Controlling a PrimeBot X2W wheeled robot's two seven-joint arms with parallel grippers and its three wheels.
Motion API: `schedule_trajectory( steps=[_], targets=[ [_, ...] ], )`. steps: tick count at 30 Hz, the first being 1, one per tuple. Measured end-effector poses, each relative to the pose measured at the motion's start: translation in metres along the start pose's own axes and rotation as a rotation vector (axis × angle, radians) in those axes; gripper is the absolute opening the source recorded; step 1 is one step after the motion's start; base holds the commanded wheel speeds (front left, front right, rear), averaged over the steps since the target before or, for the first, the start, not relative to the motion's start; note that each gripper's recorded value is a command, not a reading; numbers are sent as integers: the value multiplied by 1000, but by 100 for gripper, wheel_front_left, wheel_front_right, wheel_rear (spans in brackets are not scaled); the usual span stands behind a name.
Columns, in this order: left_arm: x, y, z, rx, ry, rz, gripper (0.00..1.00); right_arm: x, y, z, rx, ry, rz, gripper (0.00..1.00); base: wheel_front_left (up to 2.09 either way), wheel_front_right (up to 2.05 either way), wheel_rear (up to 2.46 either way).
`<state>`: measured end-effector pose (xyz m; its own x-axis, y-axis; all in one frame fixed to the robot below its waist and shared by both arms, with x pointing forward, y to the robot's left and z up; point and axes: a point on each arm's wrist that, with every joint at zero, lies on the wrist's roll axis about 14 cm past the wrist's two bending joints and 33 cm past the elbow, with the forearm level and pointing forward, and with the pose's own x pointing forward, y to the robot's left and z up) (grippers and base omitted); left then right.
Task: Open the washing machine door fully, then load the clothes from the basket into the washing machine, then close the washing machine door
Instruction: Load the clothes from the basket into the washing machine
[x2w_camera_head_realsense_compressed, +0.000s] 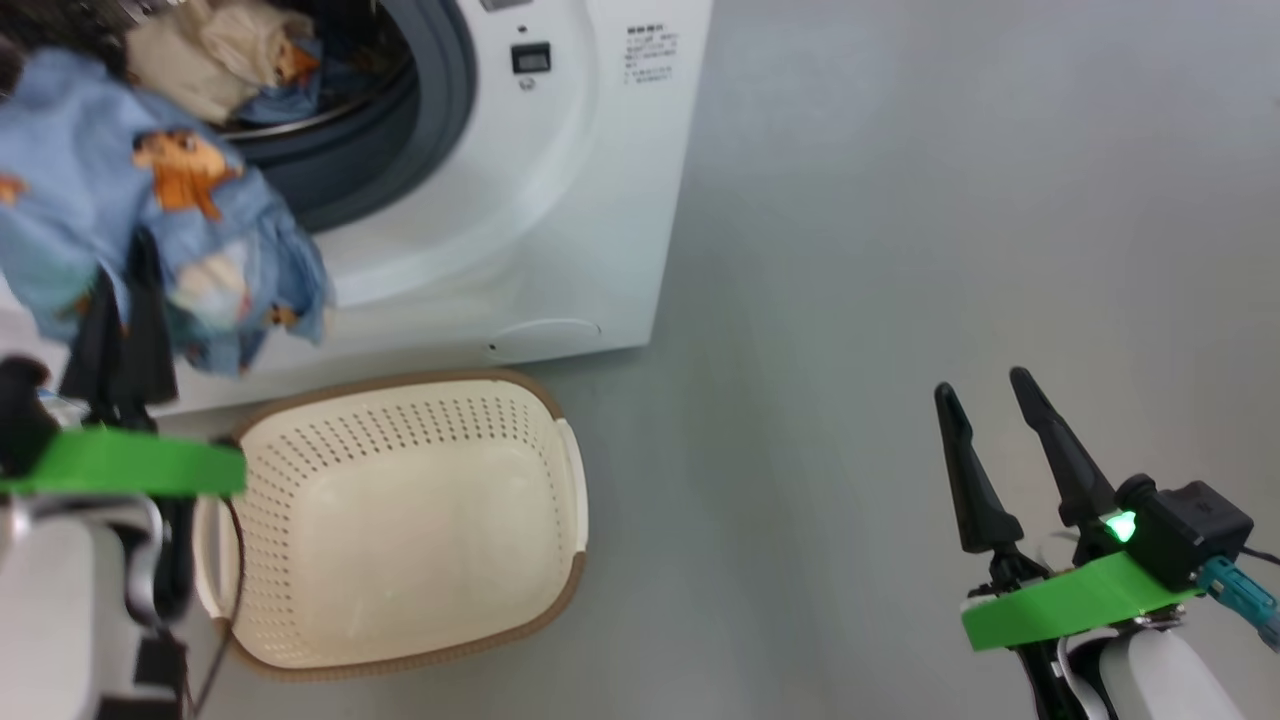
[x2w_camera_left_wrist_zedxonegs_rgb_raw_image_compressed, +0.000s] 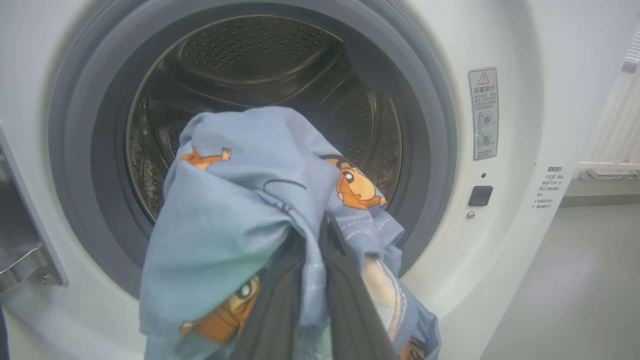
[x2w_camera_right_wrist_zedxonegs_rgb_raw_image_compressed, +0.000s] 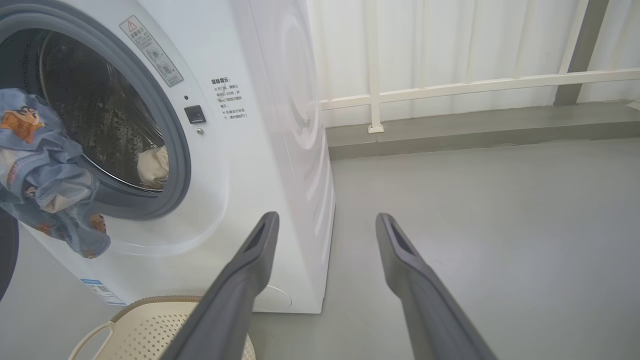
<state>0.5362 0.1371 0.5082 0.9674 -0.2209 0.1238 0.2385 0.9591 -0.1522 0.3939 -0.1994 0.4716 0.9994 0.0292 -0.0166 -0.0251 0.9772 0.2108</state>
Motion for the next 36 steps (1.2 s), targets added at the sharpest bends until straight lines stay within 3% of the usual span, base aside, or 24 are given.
schedule_trajectory(
  steps=[8,28,36],
  targets=[
    [61,10,-9,3,11,-5,0,14,-2,-12,2,26,-9,100,0,0,0],
    [165,23,-60,69,133,-7,0,35,-9,-39,-1,87,-39,100,0,0,0],
    [196,11,-69,123,123,-54,0,32,-14,-51,-9,125,-60,100,0,0,0]
  ],
)
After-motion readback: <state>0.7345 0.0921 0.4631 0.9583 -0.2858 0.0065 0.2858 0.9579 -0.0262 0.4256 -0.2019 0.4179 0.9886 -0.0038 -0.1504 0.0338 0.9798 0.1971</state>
